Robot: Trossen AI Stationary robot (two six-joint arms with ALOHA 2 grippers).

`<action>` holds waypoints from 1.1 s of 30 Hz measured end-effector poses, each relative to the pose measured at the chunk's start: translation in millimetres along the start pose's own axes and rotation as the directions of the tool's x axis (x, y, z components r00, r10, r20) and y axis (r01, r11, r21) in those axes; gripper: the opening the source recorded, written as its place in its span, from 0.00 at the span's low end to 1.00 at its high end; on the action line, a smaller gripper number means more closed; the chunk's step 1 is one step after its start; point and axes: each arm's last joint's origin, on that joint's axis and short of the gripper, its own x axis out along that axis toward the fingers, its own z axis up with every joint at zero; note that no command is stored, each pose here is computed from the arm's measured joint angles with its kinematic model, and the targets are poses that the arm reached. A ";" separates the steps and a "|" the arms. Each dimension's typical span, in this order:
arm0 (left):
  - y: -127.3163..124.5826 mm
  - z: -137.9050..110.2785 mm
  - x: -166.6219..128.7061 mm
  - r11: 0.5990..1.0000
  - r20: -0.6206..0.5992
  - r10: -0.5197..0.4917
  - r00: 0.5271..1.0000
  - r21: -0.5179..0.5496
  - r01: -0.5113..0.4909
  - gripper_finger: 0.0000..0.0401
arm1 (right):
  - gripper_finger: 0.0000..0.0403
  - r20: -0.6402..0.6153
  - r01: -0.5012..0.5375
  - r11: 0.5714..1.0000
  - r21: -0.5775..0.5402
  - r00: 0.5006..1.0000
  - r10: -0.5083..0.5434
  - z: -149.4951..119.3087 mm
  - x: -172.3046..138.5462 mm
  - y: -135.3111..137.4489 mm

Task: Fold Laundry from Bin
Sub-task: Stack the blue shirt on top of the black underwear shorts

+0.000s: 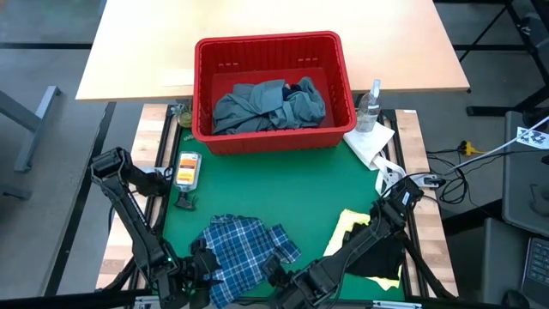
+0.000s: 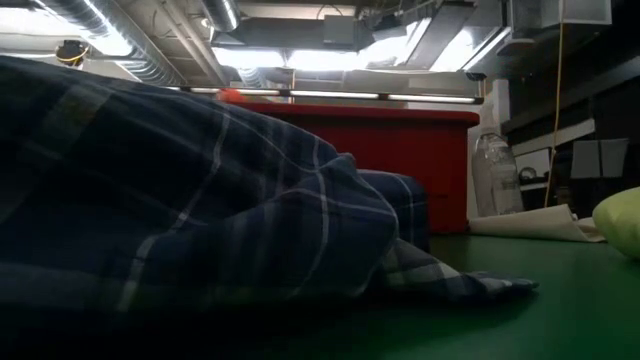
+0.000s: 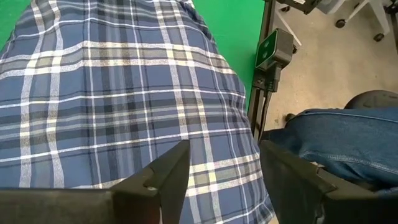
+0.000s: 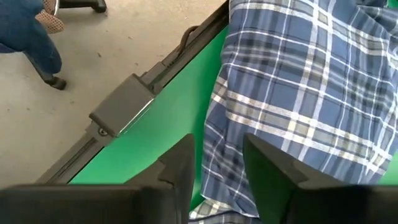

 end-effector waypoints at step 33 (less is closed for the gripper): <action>0.7 0.4 0.2 1.000 0.009 0.009 1.000 0.011 -0.009 0.48 | 0.81 -0.047 0.113 0.991 -0.071 0.992 -0.116 -25.1 58.7 -26.9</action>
